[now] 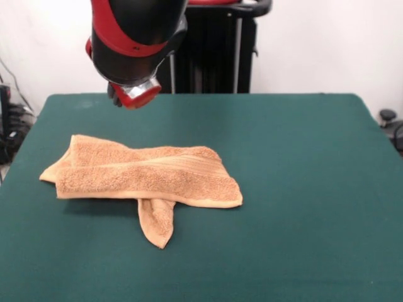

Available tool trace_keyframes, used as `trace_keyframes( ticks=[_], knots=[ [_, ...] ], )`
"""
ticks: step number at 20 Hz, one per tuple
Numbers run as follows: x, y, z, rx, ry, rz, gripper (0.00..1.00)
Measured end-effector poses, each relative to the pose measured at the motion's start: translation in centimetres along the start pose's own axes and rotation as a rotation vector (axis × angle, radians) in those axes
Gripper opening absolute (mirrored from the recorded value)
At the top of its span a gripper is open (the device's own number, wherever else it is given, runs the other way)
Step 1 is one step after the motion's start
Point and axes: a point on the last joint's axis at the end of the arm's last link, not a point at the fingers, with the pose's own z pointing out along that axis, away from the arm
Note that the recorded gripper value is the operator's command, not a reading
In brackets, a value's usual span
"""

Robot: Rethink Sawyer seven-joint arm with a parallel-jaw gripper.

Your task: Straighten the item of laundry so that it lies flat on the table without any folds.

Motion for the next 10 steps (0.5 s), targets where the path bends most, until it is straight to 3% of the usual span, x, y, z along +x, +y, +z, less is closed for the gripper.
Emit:
trace_keyframes(
  ticks=[10],
  knots=[
    [-4.2,-0.1,-3.9,0.012,0.043,0.01,0.0]
  ],
)
